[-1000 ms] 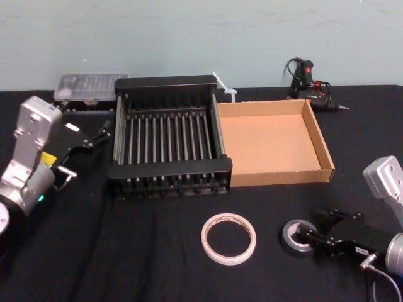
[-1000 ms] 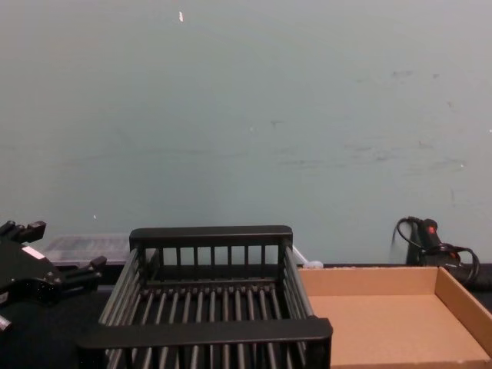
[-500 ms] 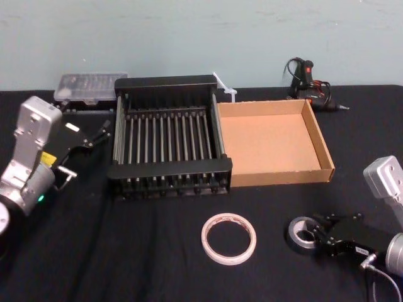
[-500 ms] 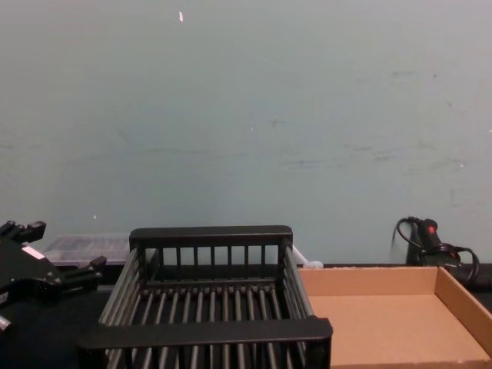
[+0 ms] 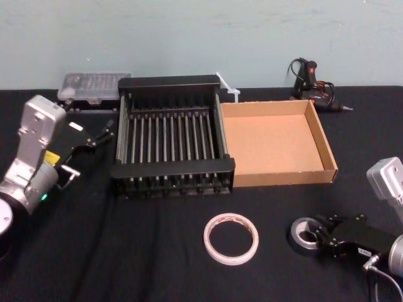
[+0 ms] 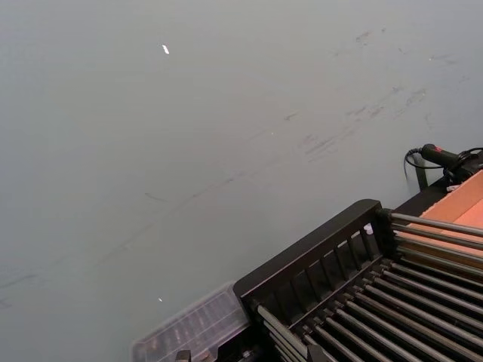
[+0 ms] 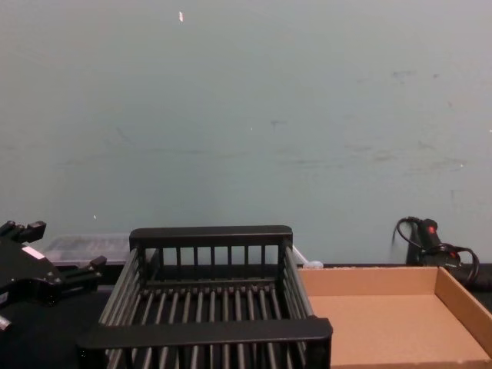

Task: Pick up the white tape and place it into the black box , Pick up the silver tape and place it into the brown box.

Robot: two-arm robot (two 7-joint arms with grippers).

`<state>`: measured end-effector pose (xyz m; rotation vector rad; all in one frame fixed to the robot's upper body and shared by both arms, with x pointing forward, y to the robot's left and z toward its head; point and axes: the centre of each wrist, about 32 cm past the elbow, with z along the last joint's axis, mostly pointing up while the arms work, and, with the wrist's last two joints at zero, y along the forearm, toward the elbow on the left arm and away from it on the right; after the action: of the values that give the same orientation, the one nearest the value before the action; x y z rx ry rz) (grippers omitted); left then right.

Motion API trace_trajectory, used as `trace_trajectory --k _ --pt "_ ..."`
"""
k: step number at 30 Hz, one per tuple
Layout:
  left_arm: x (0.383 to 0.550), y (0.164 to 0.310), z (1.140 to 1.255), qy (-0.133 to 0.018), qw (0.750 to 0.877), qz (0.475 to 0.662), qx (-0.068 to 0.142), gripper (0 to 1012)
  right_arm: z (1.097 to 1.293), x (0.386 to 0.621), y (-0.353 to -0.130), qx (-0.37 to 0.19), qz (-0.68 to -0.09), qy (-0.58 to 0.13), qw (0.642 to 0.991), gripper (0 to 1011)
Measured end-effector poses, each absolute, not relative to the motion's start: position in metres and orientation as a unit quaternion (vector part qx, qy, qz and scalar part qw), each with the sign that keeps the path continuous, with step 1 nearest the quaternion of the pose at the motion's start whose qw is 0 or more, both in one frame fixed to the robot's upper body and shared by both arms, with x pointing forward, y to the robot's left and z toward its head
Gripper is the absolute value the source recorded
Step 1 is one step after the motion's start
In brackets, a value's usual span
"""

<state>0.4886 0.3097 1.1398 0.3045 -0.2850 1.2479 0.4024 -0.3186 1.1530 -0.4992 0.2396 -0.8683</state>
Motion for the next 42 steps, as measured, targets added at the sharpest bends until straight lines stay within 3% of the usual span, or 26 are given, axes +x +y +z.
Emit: trace_trajectory --k 19,42 --pt "0.489 0.31 1.14 -0.133 0.791 0.58 0.142 1001 1.168 0.406 -0.325 -0.219 -0.426 0.087 0.874 158" --pt "0.489 0.31 1.14 -0.132 0.791 0.58 0.141 1001 1.184 0.457 -0.316 -0.179 -0.494 0.052 0.849 158"
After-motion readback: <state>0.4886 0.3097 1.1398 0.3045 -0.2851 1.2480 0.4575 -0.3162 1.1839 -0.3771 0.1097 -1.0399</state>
